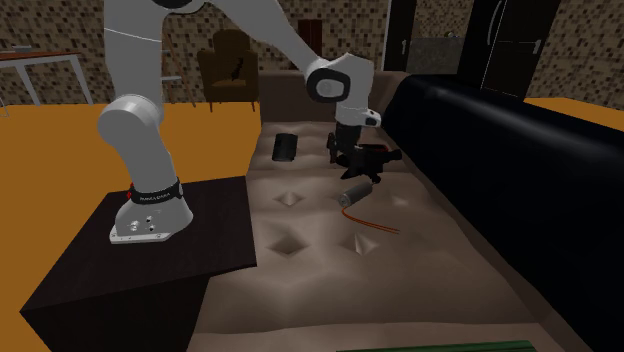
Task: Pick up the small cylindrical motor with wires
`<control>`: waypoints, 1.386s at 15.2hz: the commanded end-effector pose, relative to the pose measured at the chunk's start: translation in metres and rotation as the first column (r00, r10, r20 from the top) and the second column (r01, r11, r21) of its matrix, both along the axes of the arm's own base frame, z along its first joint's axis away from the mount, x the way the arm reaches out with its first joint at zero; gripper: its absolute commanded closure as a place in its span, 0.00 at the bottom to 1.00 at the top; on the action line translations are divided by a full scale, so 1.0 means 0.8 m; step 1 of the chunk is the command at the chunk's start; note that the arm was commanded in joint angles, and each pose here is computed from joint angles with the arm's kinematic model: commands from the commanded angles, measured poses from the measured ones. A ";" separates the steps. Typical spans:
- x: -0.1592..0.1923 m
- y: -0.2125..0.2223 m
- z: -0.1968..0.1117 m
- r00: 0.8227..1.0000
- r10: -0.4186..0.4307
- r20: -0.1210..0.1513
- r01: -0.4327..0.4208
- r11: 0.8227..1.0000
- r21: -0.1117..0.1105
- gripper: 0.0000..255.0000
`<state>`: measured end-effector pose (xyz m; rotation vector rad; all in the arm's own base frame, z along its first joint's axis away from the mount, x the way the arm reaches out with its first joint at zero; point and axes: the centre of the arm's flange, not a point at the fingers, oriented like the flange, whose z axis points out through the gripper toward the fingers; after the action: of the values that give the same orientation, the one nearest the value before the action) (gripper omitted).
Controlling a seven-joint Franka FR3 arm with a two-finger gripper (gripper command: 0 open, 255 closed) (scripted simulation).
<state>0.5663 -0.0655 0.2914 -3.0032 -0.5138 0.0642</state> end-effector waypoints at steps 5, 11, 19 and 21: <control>0.062 -0.004 -0.079 0.999 0.048 -0.005 -0.048 0.999 0.012 0.00; 0.068 -0.004 -0.118 0.999 0.052 -0.005 -0.052 0.999 0.013 0.00; 0.067 -0.003 -0.135 0.999 0.052 -0.006 -0.052 0.999 0.013 1.00; 0.067 -0.003 -0.135 0.999 0.052 -0.006 -0.052 0.999 0.013 1.00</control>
<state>0.6203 -0.0675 0.1836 -2.9766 -0.5900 0.0723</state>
